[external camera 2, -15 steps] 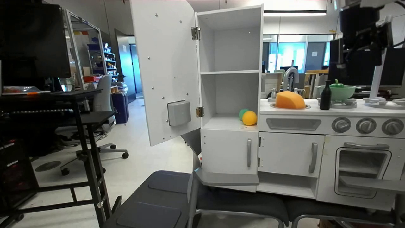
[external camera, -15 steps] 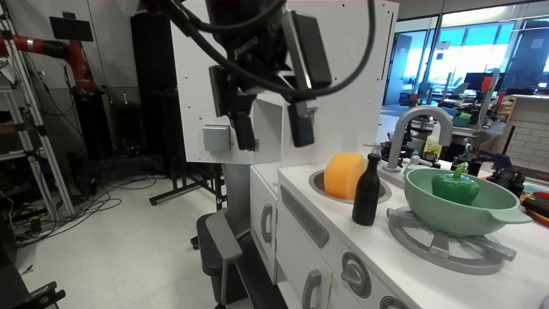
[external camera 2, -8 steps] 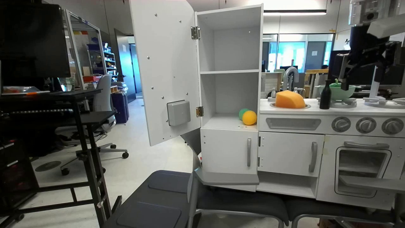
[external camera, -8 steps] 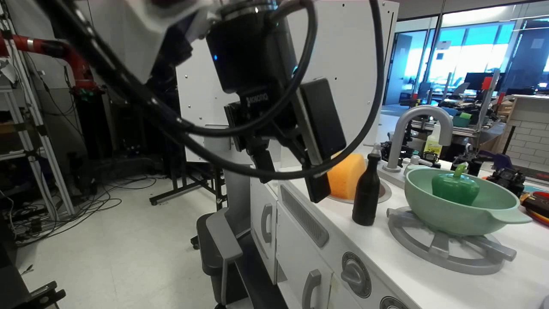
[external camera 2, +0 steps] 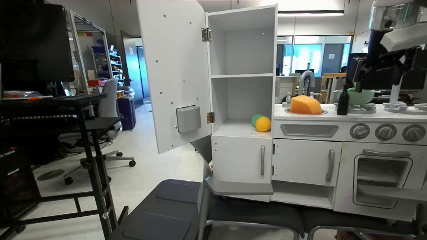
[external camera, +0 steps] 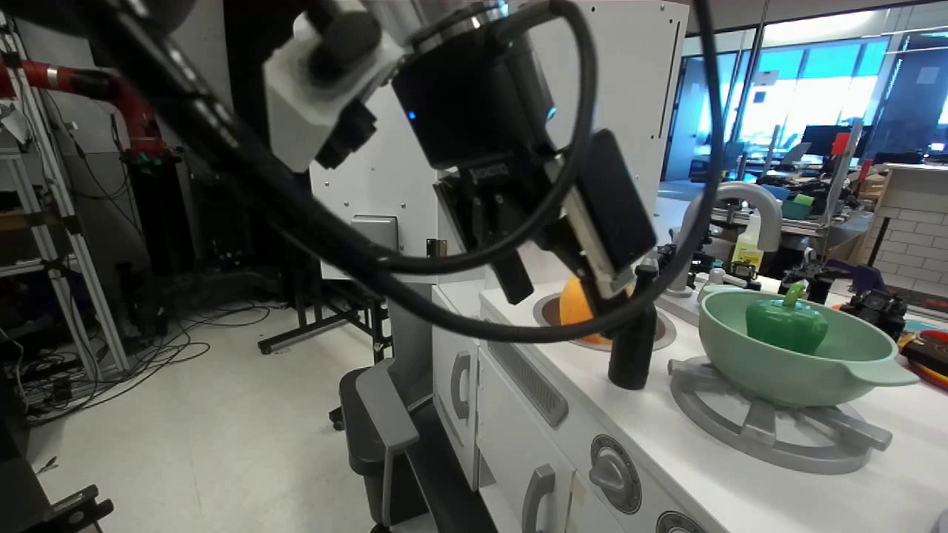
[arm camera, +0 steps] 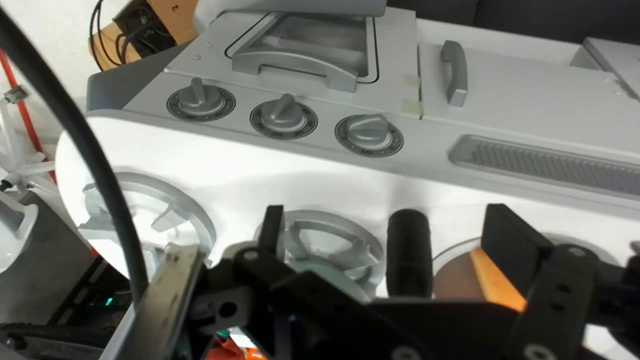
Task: Open the top part of the fridge and put the black bottle and the sponge inside
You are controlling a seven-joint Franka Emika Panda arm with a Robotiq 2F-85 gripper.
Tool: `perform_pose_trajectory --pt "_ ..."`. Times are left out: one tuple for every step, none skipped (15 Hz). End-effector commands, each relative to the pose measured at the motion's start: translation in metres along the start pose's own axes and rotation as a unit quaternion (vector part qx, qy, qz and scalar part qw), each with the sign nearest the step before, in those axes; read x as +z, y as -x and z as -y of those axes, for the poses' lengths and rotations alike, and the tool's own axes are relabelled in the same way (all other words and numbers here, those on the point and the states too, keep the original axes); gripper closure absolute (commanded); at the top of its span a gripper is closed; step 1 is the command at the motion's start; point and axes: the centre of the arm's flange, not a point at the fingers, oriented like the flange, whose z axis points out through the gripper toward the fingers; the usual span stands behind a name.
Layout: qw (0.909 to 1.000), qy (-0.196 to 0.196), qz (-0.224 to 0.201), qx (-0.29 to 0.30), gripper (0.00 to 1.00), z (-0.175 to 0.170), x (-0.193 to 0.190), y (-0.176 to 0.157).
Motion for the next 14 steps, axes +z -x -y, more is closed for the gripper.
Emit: perform_pose_trajectory --pt "0.9995 0.013 -0.027 0.006 0.00 -0.014 0.023 -0.041" --pt "0.9994 0.017 -0.031 0.007 0.00 -0.014 0.030 -0.050" --pt "0.9991 0.021 -0.035 0.007 0.00 -0.013 0.035 -0.059" --pt "0.9990 0.024 -0.038 0.006 0.00 -0.010 0.043 -0.068" --pt "0.9989 0.026 -0.039 0.003 0.00 -0.007 0.050 -0.074" --pt "0.9988 0.028 -0.040 0.000 0.00 -0.003 0.054 -0.081" --pt "0.9987 0.029 -0.041 -0.004 0.00 0.001 0.058 -0.086" --pt "0.9987 0.029 -0.041 -0.010 0.00 0.005 0.063 -0.088" --pt "0.9986 0.030 -0.041 -0.015 0.00 0.010 0.065 -0.091" --pt "0.9985 0.031 -0.042 -0.021 0.00 0.014 0.067 -0.091" --pt "0.9983 0.031 -0.042 -0.027 0.00 0.018 0.070 -0.091" --pt "0.9982 0.031 -0.041 -0.032 0.00 0.021 0.070 -0.091" --pt "0.9980 0.031 -0.042 -0.036 0.00 0.023 0.073 -0.090" --pt "0.9980 0.030 -0.041 -0.039 0.00 0.024 0.075 -0.088"
